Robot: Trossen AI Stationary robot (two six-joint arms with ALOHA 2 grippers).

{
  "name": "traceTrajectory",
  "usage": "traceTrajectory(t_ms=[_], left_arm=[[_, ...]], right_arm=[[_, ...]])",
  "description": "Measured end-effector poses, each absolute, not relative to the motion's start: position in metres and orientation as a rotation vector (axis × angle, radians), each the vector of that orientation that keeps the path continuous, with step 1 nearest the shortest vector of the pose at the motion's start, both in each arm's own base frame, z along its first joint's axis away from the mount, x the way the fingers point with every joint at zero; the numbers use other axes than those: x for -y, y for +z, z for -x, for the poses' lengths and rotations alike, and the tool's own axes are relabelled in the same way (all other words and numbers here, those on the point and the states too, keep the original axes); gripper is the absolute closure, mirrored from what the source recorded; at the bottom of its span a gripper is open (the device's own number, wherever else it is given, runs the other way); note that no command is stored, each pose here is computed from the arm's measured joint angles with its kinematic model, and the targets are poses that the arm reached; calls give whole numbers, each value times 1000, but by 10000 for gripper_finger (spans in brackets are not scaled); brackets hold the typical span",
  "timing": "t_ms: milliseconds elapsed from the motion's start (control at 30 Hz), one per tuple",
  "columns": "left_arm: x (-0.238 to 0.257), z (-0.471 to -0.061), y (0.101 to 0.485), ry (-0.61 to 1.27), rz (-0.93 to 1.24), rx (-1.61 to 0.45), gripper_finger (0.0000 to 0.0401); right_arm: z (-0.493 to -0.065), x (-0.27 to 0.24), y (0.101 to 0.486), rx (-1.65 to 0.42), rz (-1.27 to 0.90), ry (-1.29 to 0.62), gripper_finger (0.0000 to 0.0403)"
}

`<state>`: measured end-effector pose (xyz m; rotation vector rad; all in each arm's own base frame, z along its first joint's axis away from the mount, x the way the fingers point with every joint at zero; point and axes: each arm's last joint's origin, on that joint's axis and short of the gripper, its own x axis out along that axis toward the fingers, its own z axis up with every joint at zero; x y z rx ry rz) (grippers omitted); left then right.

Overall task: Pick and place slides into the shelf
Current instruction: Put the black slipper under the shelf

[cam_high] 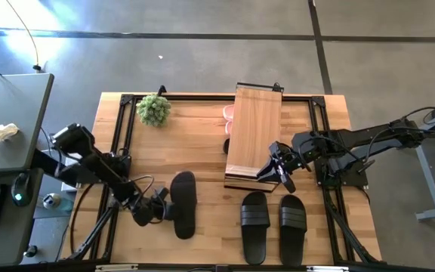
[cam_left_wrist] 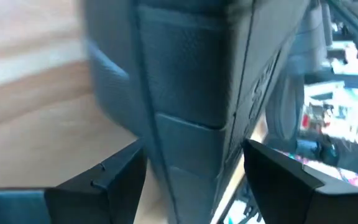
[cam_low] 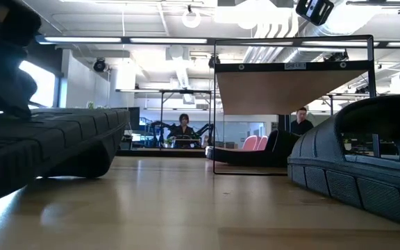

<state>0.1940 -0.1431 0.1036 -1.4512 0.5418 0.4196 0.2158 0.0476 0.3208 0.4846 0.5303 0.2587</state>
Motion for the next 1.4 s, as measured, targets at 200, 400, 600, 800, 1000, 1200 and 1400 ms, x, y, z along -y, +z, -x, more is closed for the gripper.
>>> traceTrajectory(t_ms=[200, 400, 600, 800, 1000, 1200, 1400], left_arm=[[145, -199, 100, 373, 1421, -511, 163], [144, -200, 101, 399, 1426, -444, 193], [144, -201, 102, 399, 1428, -416, 273], [145, -207, 109, 395, 1344, -298, 333], [158, -226, 133, 359, 1162, -191, 333], [173, -247, 163, 411, 921, -131, 335], [179, -258, 209, 553, 621, -238, 335]], right_arm=[[-216, -48, 321, -531, -485, 258, 316], [-216, -48, 321, -530, -484, 258, 316], [-216, -47, 321, -526, -474, 245, 316], [-216, -47, 321, -521, -459, 238, 316], [-216, -46, 321, -513, -448, 214, 316], [-216, -46, 321, -509, -445, 203, 316], [-216, -46, 323, -487, -448, 219, 316]])
